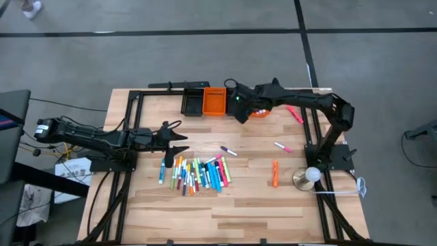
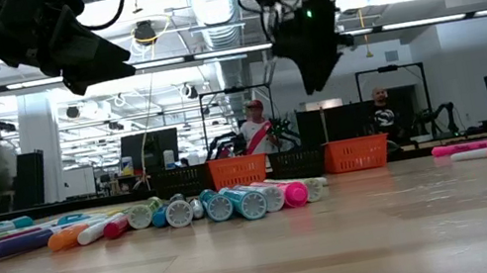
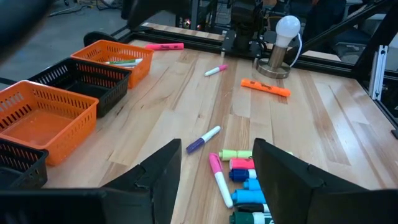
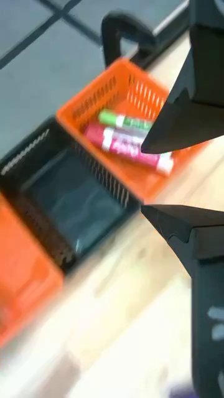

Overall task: Pick & Place Markers
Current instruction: Put the blue marker pen into the right orange bin

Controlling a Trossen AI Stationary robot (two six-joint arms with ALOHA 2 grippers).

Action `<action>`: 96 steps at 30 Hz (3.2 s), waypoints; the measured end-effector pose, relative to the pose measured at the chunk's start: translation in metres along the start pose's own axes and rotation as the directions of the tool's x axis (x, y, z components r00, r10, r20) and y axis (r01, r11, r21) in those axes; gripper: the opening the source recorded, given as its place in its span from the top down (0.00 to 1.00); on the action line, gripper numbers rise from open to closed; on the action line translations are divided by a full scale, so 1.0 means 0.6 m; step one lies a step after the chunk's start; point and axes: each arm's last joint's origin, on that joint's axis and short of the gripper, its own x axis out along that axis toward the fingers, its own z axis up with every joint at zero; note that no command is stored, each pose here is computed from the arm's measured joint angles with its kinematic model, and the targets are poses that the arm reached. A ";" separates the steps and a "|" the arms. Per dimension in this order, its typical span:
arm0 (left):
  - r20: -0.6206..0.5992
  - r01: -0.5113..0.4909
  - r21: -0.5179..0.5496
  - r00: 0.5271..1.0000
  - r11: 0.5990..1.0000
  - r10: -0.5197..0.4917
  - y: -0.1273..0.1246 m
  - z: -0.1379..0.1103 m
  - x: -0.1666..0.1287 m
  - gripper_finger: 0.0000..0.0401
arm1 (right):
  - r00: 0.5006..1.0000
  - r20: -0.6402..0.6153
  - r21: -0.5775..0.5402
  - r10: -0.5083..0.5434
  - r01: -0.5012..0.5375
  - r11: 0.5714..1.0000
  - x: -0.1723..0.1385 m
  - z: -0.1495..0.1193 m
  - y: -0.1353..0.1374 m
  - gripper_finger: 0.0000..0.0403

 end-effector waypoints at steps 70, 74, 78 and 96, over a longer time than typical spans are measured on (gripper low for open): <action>-0.008 -0.003 -0.051 1.000 0.999 0.003 -0.002 -0.003 0.012 0.51 | 0.887 0.082 -0.135 0.455 -0.443 0.886 -0.013 -0.154 0.371 0.72; -0.005 -0.002 -0.052 1.000 0.999 0.002 -0.002 -0.003 0.012 0.51 | 0.892 0.046 -0.134 0.450 -0.441 0.887 0.012 -0.166 0.387 0.72; -0.005 -0.002 -0.052 1.000 0.999 0.002 -0.003 -0.004 0.014 0.51 | 0.891 0.037 -0.124 0.452 -0.445 0.887 0.021 -0.167 0.391 0.72; -0.012 -0.003 -0.050 1.000 0.999 0.003 -0.003 -0.006 0.016 0.51 | 0.897 0.029 -0.156 0.442 -0.433 0.888 0.026 -0.161 0.385 0.72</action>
